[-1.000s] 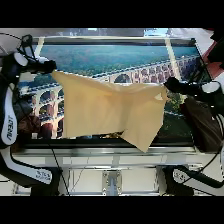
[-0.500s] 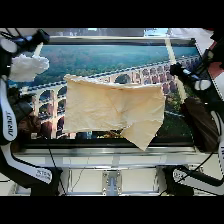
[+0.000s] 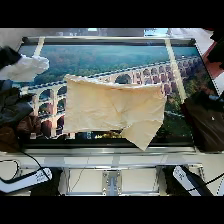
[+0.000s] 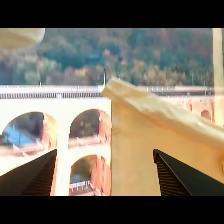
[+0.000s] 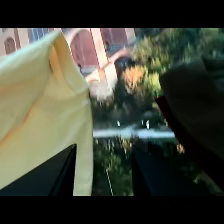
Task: Fold the shirts.
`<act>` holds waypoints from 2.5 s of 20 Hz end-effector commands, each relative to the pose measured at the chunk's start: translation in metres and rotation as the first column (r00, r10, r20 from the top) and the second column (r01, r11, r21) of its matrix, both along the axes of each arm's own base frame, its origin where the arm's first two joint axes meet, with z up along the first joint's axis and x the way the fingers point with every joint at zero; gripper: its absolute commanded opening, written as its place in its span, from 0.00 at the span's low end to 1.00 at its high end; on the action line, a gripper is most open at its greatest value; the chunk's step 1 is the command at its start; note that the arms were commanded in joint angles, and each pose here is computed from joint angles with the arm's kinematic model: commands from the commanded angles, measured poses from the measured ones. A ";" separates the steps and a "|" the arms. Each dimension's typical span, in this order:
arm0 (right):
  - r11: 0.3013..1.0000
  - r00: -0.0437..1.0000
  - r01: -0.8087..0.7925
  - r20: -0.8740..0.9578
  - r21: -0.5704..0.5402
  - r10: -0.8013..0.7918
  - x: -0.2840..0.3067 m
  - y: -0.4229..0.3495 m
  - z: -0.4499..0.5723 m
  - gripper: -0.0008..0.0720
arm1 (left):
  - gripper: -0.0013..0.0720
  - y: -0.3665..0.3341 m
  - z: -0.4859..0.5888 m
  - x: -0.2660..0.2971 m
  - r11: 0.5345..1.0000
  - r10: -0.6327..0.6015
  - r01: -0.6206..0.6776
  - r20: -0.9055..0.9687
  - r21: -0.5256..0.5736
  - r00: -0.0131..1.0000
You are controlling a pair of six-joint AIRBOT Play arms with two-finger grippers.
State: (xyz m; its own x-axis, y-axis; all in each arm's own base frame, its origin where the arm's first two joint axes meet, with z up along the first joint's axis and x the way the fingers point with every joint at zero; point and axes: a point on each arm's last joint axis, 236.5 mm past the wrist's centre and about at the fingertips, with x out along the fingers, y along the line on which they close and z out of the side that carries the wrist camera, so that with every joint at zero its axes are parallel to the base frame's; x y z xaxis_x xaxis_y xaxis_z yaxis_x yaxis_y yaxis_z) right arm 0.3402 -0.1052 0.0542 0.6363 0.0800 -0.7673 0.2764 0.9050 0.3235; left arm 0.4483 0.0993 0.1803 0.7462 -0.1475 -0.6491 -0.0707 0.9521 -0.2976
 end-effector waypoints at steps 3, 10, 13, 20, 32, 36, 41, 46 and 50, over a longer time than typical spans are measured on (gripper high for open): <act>0.924 0.996 0.067 -0.080 0.377 -0.039 -0.047 0.067 -0.083 0.56 | 0.97 -0.048 -0.154 -0.095 0.926 0.176 -0.211 -0.138 -0.313 0.975; 0.877 0.976 0.148 -0.212 0.458 -0.054 -0.066 0.089 -0.137 0.56 | 0.97 -0.098 -0.186 -0.119 0.835 0.131 -0.195 -0.157 -0.514 0.979; 0.879 0.967 0.155 -0.251 0.451 -0.042 -0.060 0.098 -0.158 0.56 | 0.97 -0.104 -0.172 -0.112 0.812 0.124 -0.164 -0.109 -0.560 0.986; 0.889 0.961 0.153 -0.274 0.431 -0.032 -0.044 0.122 -0.187 0.56 | 0.97 -0.113 -0.164 -0.111 0.794 0.094 -0.129 -0.090 -0.594 0.992; 0.807 0.990 0.098 -0.143 0.583 -0.018 -0.015 0.148 -0.159 0.05 | 0.97 -0.117 -0.177 -0.123 0.806 0.064 -0.139 -0.148 -0.576 0.987; 0.785 0.996 0.048 -0.085 0.617 0.006 -0.009 0.156 -0.145 0.05 | 0.97 -0.121 -0.239 -0.174 0.780 0.093 -0.342 -0.443 -0.525 0.892; 0.776 0.997 0.025 -0.071 0.631 0.026 -0.010 0.162 -0.138 0.05 | 0.97 -0.129 -0.270 -0.205 0.774 0.088 -0.399 -0.540 -0.492 0.837; 0.783 0.998 0.008 -0.056 0.623 0.034 -0.009 0.161 -0.138 0.05 | 0.97 -0.123 -0.277 -0.209 0.794 0.106 -0.406 -0.555 -0.452 0.825; 0.774 0.999 0.001 -0.026 0.633 0.020 -0.003 0.161 -0.132 0.05 | 0.97 -0.133 -0.283 -0.204 0.790 0.130 -0.424 -0.555 -0.442 0.821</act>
State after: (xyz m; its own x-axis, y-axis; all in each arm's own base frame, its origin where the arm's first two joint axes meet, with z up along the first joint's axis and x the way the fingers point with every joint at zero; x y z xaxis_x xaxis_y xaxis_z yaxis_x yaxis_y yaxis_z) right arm 0.3324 0.0552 -0.0827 0.5928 0.5584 -0.5804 0.3069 0.5096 0.8038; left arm 0.2411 -0.0338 -0.0961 0.4212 -0.4420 -0.7920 -0.5622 0.5580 -0.6103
